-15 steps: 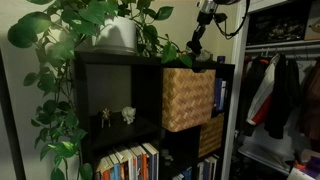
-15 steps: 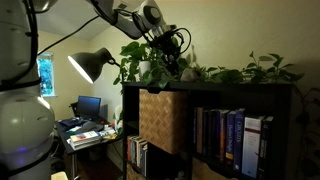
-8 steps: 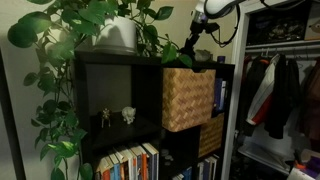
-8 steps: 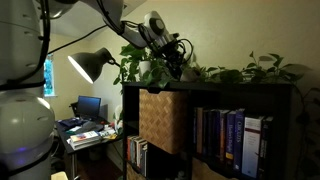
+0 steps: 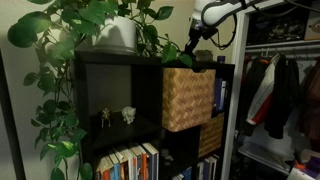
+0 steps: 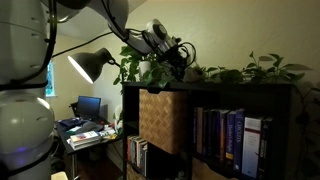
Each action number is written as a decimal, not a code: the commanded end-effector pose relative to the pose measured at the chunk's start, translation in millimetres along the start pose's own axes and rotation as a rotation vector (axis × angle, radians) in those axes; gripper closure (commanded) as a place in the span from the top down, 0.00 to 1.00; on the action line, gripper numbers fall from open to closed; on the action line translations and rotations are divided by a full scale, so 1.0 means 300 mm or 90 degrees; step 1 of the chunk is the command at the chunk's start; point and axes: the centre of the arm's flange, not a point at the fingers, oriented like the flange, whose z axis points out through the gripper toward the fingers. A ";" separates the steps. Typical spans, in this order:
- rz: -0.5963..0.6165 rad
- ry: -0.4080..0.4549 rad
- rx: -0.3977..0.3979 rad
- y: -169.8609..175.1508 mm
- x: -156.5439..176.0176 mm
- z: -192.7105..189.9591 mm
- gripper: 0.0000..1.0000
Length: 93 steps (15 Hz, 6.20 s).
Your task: Slide out the storage container from the middle,remove three pairs of socks and close it
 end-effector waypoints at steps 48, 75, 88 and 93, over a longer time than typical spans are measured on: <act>0.120 -0.055 0.275 -0.416 -0.620 -0.085 0.03; 0.094 0.059 0.219 -0.413 -0.454 0.099 0.29; -0.055 -0.213 0.332 -0.354 -0.517 -0.090 0.98; -0.063 -0.243 0.324 -0.362 -0.530 -0.075 1.00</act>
